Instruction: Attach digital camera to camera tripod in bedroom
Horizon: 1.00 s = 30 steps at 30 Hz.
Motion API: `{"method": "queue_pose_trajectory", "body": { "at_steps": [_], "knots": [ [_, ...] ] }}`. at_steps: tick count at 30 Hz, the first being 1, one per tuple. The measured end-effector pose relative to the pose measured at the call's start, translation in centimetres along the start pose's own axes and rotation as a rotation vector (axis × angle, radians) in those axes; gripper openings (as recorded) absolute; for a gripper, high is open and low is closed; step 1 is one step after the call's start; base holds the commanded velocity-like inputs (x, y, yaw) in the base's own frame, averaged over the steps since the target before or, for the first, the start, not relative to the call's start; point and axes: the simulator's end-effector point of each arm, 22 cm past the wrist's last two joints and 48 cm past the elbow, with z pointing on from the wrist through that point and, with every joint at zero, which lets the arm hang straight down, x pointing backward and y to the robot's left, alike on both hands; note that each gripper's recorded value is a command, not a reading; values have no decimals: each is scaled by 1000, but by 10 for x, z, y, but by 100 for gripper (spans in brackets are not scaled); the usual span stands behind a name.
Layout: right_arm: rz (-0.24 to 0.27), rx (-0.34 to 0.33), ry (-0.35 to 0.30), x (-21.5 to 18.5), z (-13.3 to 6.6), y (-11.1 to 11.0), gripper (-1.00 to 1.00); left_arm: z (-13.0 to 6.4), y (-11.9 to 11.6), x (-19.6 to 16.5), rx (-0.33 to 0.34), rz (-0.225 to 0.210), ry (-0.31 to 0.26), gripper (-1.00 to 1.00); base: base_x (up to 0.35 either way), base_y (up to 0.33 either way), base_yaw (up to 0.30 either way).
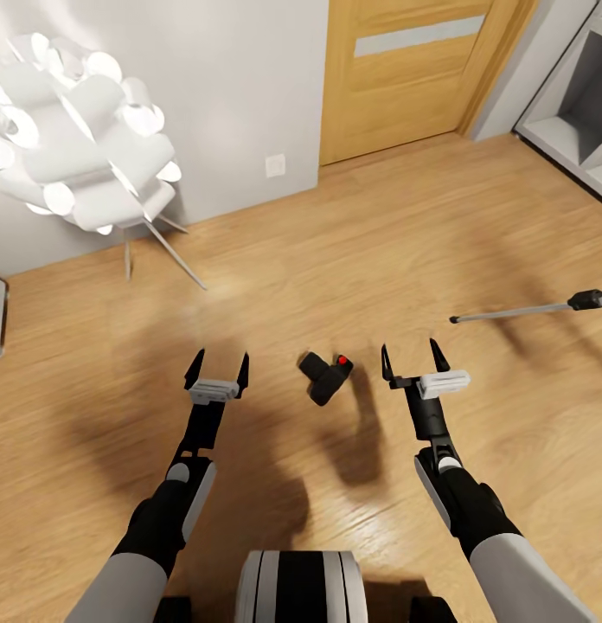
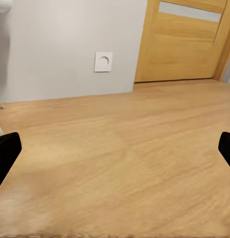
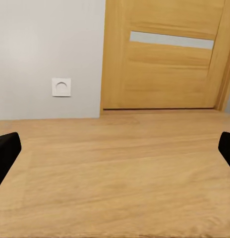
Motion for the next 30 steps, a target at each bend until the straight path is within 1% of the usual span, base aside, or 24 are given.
{"method": "queue_pose_trajectory", "body": {
  "at_steps": [30],
  "knots": [
    [14, -8, 122, 76, -34, 9, 100, -26, 5, 79, -13, -17, 121, 100, 0, 0, 0]
  ]
}}
